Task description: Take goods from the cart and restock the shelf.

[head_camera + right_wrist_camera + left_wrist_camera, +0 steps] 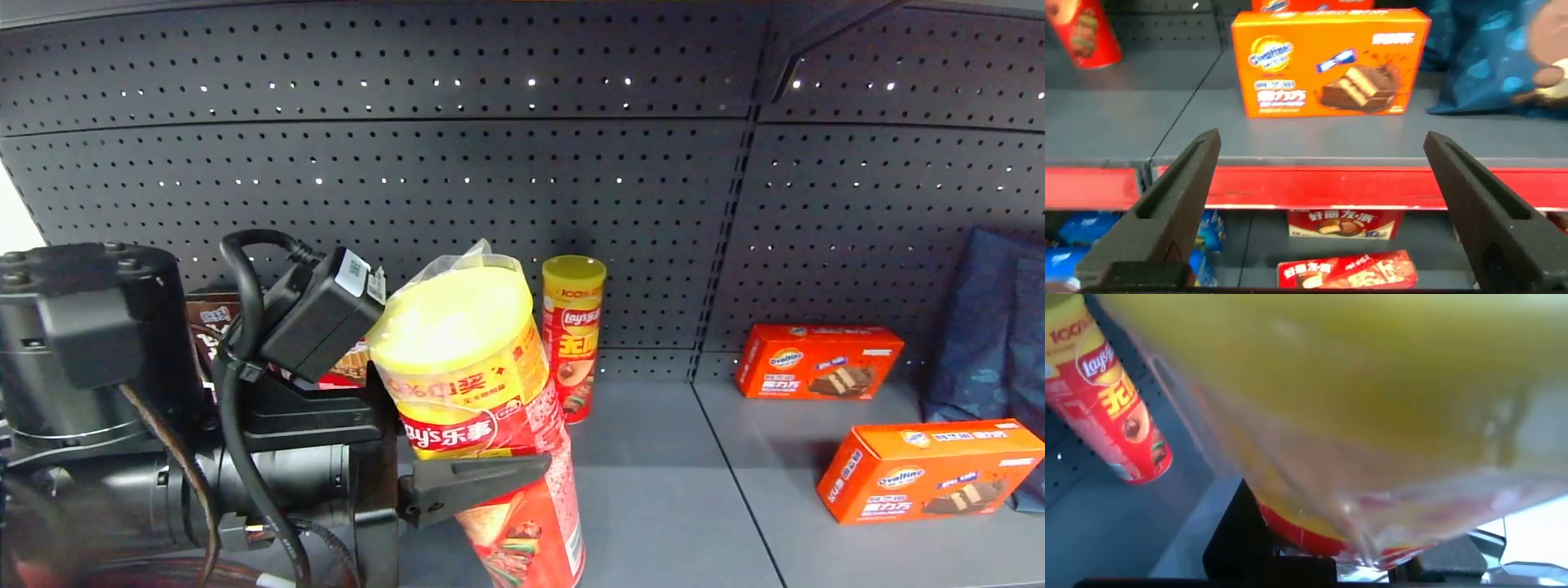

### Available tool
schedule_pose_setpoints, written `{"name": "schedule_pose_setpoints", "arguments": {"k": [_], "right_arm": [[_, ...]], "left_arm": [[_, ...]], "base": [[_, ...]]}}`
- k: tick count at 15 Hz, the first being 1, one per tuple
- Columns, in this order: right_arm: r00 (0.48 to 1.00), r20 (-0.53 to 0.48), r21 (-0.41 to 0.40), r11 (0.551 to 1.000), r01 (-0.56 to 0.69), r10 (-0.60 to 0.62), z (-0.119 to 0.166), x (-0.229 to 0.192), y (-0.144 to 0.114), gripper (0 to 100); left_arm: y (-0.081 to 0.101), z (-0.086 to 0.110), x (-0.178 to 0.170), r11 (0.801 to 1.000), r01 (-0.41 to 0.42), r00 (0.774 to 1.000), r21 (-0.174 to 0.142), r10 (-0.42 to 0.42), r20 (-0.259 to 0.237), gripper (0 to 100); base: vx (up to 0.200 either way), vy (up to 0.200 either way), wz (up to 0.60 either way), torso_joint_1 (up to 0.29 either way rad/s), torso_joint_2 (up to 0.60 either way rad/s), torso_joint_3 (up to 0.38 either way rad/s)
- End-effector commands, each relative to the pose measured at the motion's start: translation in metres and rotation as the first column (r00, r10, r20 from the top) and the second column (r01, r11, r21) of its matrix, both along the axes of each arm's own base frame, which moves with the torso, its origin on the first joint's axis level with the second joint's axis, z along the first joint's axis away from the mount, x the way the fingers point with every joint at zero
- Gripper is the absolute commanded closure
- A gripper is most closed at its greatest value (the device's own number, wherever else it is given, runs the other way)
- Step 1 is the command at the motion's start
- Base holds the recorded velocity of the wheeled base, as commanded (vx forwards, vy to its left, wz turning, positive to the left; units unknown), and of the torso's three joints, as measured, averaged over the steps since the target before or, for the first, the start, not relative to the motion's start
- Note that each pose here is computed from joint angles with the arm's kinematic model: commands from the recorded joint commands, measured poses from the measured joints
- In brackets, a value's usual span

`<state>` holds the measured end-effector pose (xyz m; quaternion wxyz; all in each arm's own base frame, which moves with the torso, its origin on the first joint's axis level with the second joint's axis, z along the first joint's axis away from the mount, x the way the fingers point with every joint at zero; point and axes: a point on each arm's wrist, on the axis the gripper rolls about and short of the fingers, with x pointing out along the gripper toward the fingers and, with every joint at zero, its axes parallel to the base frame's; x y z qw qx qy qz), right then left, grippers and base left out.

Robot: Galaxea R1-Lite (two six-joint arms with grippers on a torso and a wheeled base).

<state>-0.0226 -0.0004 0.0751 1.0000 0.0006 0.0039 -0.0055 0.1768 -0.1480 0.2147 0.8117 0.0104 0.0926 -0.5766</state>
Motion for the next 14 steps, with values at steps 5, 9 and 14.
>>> {"name": "schedule_pose_setpoints", "arguments": {"k": [5, 9, 14], "right_arm": [[0.999, -0.021, -0.004, 1.000, -0.031, 0.031, 0.001, 0.001, 0.000, 0], [0.999, -0.039, -0.042, 0.999, -0.005, 0.004, 0.002, 0.003, 0.001, 0], [0.999, -0.037, -0.043, 0.999, 0.022, -0.024, 0.002, 0.003, 0.000, 0]], "left_arm": [[0.001, -0.004, -0.001, 1.000, -0.002, 1.000, 0.009, 0.002, -0.004, 100], [0.005, -0.002, -0.007, 0.997, -0.079, 0.997, 0.018, 0.078, 0.016, 100], [0.027, -0.024, -0.022, 0.983, -0.157, 0.986, 0.091, 0.162, -0.046, 100]], "base": [[0.000, 0.000, 0.00, 0.000, 0.00, 0.000], [0.000, 0.000, 0.00, 0.000, 0.00, 0.000], [0.000, 0.000, 0.00, 0.000, 0.00, 0.000]]}}
